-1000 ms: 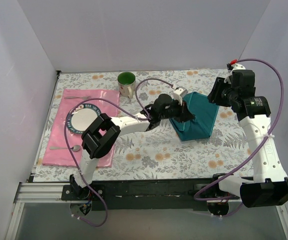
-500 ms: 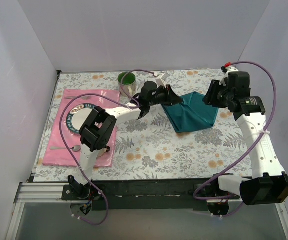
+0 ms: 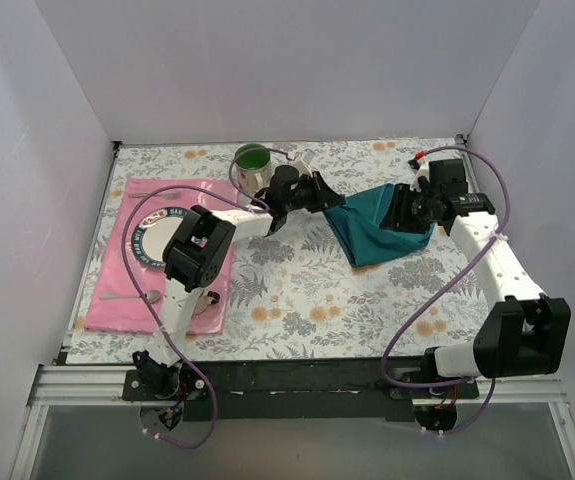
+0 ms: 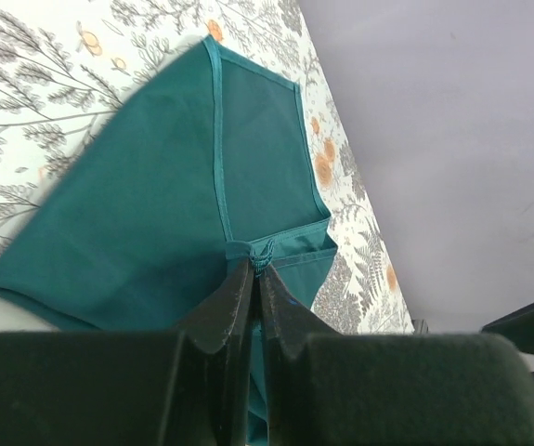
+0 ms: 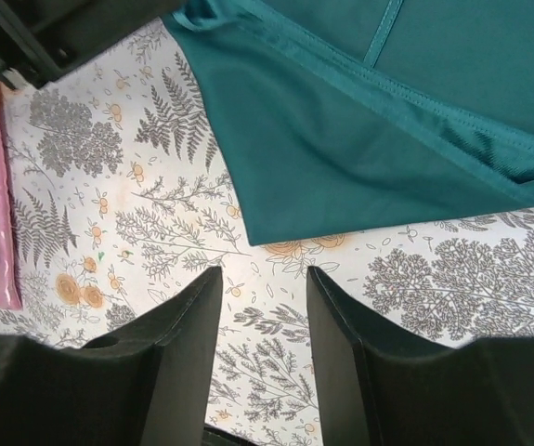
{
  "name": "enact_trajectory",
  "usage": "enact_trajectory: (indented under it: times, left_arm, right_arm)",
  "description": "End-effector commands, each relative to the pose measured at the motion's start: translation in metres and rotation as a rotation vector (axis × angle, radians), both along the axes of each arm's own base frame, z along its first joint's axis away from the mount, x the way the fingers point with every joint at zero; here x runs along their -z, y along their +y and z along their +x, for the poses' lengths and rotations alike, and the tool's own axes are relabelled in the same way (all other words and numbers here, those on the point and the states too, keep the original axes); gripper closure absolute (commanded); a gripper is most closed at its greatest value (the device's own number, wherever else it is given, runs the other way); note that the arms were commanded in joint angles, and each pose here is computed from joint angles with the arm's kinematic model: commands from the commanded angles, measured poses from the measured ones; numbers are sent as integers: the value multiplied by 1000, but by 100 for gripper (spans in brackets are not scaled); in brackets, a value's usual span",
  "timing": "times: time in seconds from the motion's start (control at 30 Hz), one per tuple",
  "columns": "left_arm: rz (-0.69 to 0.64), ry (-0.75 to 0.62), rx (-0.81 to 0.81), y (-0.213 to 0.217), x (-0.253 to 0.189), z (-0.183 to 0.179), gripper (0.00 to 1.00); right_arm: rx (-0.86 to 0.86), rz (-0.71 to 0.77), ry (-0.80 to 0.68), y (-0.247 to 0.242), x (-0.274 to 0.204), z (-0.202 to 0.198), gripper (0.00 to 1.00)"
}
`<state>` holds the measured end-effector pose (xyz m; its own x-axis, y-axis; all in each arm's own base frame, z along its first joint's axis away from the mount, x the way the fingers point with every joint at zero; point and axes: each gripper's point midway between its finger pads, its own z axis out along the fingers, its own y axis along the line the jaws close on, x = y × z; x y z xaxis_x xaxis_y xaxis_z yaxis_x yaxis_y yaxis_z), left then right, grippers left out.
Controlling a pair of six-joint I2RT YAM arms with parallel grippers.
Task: Fold the napkin, place the utensils inside, and roll it up
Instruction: Fold the napkin
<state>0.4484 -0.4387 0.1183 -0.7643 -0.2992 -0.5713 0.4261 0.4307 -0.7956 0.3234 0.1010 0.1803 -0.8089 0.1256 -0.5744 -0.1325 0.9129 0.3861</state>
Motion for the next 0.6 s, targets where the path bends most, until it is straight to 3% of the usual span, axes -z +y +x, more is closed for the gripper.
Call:
enact_trajectory:
  times: [0.0,0.57]
  left_arm:
    - [-33,-37,-42,9,-19,22,96]
    - [21,51,-44,15,25,41,93]
  right_arm:
    - [-57,27,-1,11,12,10,51]
    - [-76,22,86,21,54,27,54]
